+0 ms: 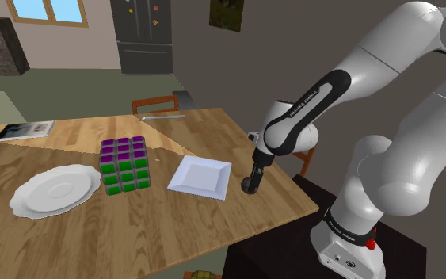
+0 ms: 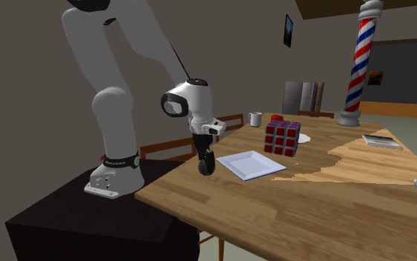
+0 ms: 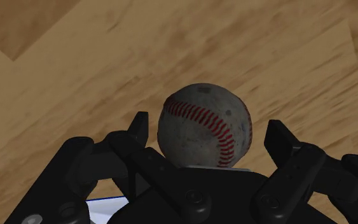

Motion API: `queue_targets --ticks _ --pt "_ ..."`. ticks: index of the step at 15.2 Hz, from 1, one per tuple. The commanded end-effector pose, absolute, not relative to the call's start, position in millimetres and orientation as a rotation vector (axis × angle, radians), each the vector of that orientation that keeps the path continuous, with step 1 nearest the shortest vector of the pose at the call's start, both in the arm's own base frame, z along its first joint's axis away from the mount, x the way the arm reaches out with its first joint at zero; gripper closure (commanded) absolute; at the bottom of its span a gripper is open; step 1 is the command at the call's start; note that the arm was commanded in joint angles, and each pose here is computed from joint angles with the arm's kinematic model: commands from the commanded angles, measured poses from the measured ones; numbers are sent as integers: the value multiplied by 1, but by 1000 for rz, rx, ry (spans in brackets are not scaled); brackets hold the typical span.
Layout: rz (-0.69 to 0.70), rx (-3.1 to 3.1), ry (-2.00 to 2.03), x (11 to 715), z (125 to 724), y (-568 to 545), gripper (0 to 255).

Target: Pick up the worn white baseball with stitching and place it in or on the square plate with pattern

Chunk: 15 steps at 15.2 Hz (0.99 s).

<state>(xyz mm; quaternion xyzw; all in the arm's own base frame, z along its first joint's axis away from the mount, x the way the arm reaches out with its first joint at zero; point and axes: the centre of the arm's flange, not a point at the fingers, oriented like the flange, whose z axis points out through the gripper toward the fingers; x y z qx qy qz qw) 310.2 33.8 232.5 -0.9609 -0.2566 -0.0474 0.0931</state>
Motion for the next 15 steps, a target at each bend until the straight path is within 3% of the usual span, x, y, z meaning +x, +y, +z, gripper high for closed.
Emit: queue_targets --ticks 1,5,6,15 --pt "-141 -2852 -761 310 231 34 0" --pt "-141 -2852 -761 310 232 34 0" --pt "-141 -2852 -761 310 232 34 255" --pt "-141 -2852 -761 310 231 34 255"
